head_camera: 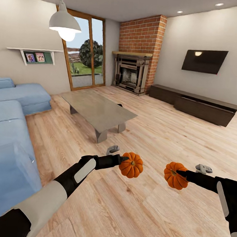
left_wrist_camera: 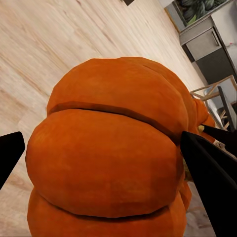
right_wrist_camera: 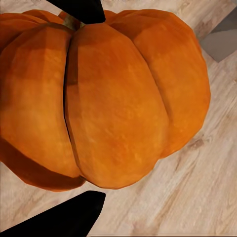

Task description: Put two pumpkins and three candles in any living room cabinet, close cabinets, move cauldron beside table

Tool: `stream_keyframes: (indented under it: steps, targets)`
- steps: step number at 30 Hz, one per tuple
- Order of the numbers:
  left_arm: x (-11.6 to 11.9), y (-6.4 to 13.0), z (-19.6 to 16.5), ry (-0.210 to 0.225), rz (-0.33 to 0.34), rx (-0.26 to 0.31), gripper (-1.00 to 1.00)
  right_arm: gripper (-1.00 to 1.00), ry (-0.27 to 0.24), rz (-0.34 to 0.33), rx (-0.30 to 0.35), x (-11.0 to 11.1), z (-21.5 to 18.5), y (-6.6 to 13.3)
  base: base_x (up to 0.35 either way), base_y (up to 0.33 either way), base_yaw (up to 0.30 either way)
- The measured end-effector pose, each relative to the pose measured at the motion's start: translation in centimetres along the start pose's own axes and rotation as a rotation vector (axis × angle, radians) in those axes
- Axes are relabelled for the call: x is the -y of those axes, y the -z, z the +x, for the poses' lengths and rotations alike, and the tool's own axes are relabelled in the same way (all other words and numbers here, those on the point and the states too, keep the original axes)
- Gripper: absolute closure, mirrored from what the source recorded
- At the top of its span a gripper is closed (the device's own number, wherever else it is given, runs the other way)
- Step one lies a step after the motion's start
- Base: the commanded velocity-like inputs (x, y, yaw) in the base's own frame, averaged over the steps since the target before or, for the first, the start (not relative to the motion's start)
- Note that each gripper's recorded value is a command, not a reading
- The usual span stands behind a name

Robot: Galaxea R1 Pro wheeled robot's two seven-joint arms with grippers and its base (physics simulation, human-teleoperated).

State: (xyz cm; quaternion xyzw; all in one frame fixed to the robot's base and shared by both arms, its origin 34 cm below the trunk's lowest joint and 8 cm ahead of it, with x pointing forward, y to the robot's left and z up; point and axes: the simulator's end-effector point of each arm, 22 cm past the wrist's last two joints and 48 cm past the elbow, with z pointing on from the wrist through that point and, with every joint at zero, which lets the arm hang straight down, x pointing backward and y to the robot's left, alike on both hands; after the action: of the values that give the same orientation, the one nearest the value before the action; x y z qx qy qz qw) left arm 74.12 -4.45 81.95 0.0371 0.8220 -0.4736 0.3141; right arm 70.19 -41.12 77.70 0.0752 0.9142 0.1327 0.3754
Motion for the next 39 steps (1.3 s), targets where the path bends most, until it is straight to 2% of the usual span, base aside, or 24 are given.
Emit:
stream_keyframes:
  steps: [25,39]
  targets:
    - [1.3,0.5,-1.1,0.031,-0.021,-0.022,1.00,1.00,-0.009,0.007,-0.036,-0.7,-1.4,1.4,0.000,0.000,-0.144]
    - [2.6,1.1,-2.1,0.035,-0.024,-0.026,1.00,1.00,-0.010,0.009,-0.046,-1.2,-2.5,2.6,0.000,0.000,-0.257]
